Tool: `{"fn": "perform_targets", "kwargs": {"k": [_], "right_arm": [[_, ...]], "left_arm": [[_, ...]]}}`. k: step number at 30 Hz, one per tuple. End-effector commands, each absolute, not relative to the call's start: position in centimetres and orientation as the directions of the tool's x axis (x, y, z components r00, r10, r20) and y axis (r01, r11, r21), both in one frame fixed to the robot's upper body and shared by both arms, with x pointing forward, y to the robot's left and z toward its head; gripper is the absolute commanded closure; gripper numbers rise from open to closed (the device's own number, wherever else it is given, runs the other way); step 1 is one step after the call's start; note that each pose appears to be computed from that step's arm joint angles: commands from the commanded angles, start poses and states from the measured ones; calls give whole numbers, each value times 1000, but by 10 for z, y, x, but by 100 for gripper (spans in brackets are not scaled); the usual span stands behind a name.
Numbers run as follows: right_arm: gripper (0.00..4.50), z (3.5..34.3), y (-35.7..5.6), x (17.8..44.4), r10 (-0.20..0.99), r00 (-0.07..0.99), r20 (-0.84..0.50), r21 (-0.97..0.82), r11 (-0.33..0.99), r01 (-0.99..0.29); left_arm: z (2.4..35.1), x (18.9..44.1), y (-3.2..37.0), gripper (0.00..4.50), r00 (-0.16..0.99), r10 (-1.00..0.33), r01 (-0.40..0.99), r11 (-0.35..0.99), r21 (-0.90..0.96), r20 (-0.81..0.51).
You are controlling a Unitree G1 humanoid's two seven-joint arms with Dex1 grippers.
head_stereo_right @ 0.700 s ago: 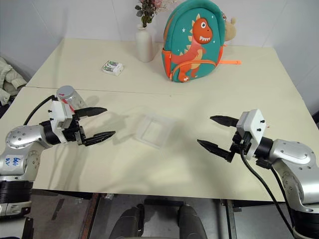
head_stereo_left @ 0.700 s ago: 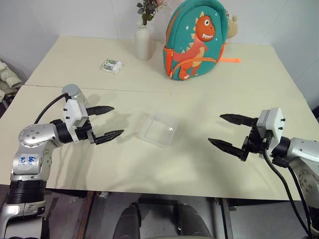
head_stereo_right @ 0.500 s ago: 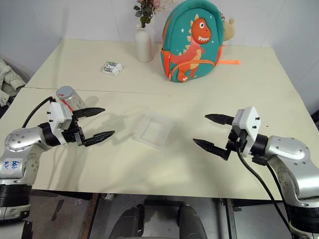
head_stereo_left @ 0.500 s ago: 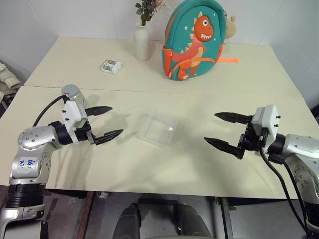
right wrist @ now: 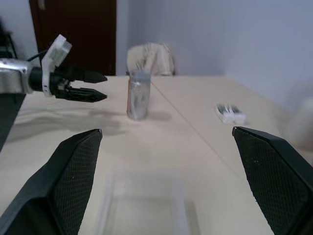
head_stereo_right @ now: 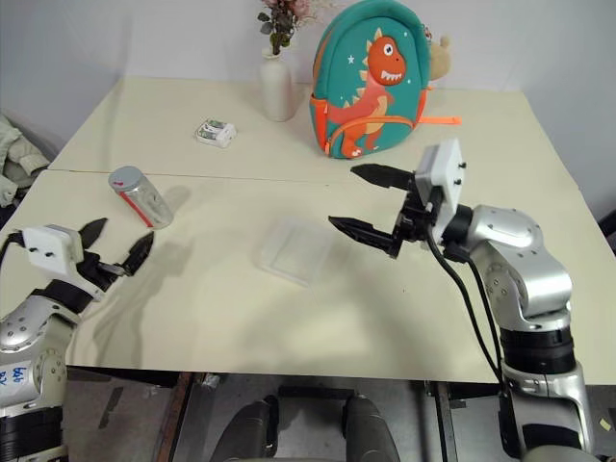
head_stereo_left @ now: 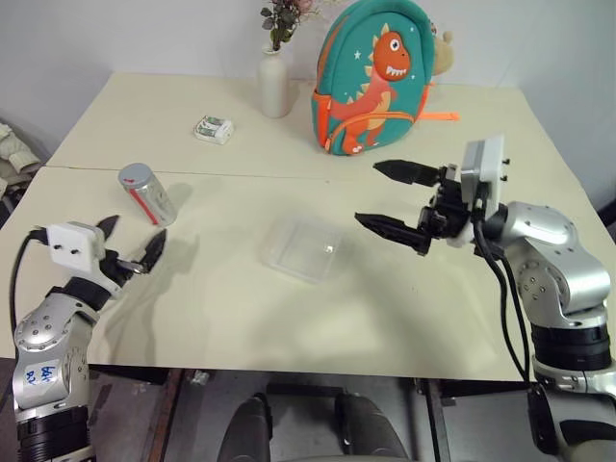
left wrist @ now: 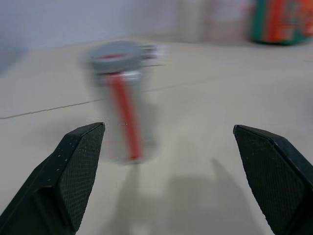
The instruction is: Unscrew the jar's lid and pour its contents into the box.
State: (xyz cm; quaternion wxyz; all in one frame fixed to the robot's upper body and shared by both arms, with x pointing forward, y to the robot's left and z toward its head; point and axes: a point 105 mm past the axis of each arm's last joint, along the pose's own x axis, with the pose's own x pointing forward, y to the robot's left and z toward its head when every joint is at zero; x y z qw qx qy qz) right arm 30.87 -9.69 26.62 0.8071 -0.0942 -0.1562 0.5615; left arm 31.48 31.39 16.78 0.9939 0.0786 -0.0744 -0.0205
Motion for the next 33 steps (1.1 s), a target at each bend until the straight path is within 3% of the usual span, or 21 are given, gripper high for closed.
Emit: {"fn": "perform_targets", "kwargs": {"k": [1,9,29,33], "right_arm": [[0,278,-90,304,942,283,179,-355,330,-874],[0,279,-79,300,943,265,202,-363,323,-874],[0,281,-85,292,912,330,241,-361,400,-842],[0,281,-86,292,907,340,248,-357,412,-838]], "left_arm": [[175,327,312,2,984,-19,-8,989,149,179],[180,358,311,2,984,-45,14,984,176,171],[188,402,316,2,984,-84,45,971,233,158],[189,405,319,86,985,-66,27,972,233,161]]}}
